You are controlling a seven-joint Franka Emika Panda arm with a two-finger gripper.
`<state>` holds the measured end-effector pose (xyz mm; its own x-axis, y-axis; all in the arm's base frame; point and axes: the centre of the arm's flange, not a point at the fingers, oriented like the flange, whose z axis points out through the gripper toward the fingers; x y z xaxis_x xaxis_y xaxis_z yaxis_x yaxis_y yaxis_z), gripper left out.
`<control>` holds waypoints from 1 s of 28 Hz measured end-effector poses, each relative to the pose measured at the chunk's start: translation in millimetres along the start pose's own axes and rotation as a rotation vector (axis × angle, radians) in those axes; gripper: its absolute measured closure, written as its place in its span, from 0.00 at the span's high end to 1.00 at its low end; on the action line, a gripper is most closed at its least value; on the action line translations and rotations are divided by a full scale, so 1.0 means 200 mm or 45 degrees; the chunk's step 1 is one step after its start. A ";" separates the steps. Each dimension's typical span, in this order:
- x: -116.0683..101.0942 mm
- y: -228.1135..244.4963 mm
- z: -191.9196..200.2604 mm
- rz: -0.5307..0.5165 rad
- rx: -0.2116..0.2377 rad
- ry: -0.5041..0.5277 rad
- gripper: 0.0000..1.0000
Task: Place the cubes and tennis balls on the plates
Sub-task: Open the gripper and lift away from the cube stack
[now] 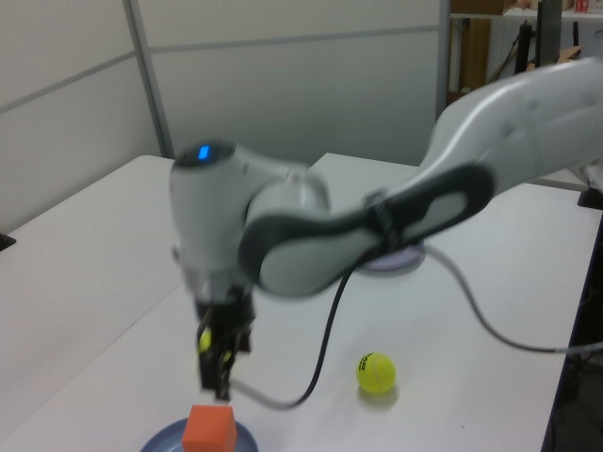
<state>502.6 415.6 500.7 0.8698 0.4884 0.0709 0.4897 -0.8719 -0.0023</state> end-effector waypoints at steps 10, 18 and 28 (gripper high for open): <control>-0.39 0.44 -0.43 0.108 0.067 0.023 1.00; -0.63 0.89 -0.36 0.318 0.081 -0.011 1.00; -0.82 1.14 -0.06 0.471 0.104 0.008 1.00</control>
<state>471.9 136.4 500.1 0.9884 0.1407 0.0568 0.1462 -0.9833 -0.1084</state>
